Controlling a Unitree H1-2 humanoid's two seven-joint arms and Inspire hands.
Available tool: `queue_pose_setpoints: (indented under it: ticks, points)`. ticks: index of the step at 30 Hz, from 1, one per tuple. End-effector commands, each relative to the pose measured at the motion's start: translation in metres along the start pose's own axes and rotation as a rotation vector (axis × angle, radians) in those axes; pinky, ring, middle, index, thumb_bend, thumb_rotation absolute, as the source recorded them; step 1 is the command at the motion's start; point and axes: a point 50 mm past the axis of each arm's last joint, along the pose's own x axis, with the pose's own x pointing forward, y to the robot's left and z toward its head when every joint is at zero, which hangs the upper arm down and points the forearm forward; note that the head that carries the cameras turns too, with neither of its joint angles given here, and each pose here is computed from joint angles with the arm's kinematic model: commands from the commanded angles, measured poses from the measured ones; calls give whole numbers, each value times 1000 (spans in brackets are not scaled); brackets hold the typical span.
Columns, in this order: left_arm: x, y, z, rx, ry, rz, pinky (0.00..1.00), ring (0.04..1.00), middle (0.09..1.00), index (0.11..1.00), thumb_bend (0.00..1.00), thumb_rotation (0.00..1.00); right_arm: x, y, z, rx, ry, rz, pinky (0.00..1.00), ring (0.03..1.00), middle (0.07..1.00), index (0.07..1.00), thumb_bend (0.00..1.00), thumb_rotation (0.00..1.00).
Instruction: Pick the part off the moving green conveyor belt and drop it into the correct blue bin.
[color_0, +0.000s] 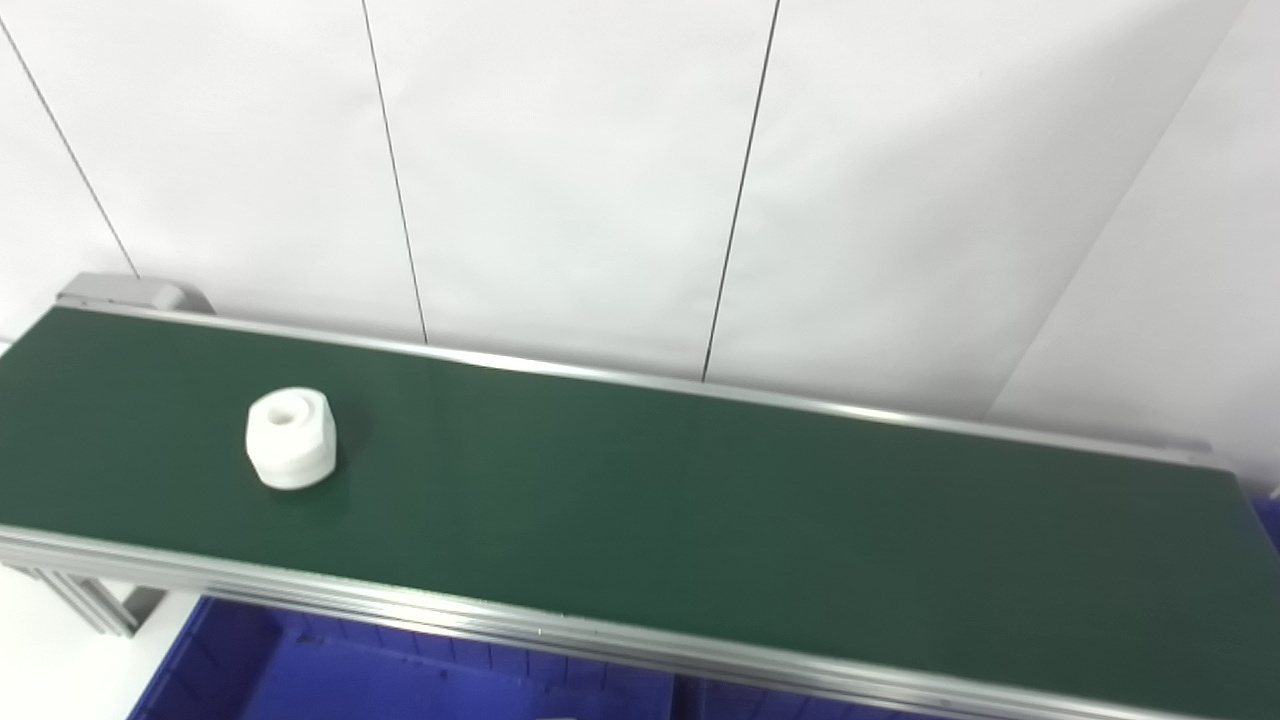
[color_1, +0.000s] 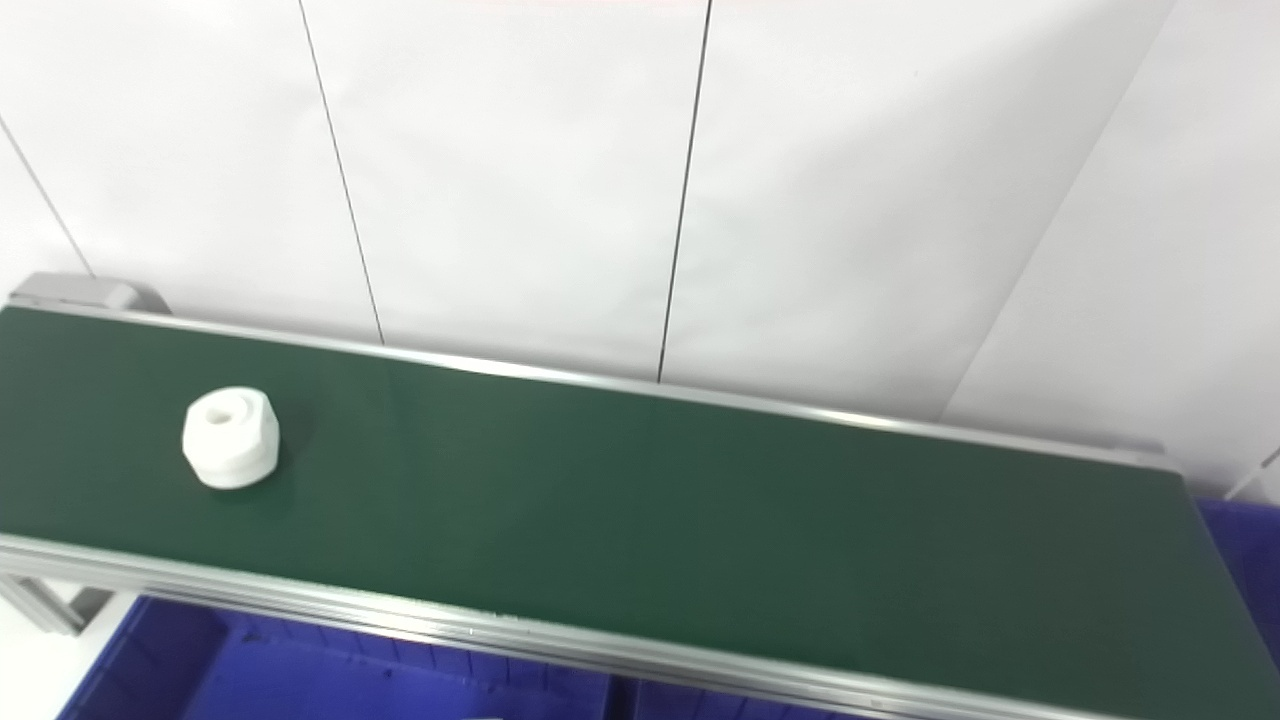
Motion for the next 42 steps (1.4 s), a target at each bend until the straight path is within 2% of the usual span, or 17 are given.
queue_pose_setpoints:
  ticks: [1,10,13,16,20,26,33,38,42]
  points:
    - [6,7,6,-1,-57,25,602,711,781,765,839,125,4,-3,7,20,-63,-20,814,877,894,976,786,30]
    - [1,17,13,3,-95,78,584,690,764,744,838,157,10,7,8,12,-73,-22,775,874,894,974,794,18]
    - [-4,23,26,-43,-120,86,586,688,754,732,849,182,12,11,10,14,-91,-29,748,853,878,959,800,16]
    - [-4,31,39,-45,-177,108,580,673,734,712,866,185,13,15,12,21,-104,-27,753,848,876,957,794,20]
    - [1,59,64,-15,-310,198,590,659,707,699,867,189,16,17,15,9,-127,-29,727,835,870,956,790,17]
    - [15,105,92,62,-460,281,588,677,743,719,864,216,19,18,16,8,-114,-34,732,834,865,955,793,30]
    - [43,139,116,83,-534,285,635,745,814,779,838,192,25,14,13,8,-138,-33,742,845,871,956,791,20]
    - [65,168,127,184,-571,270,722,823,871,838,834,284,29,13,12,-4,-135,-42,737,839,864,948,798,32]
    - [82,189,136,250,-557,257,775,875,911,877,835,343,31,12,12,-6,-134,-45,719,830,863,946,806,25]
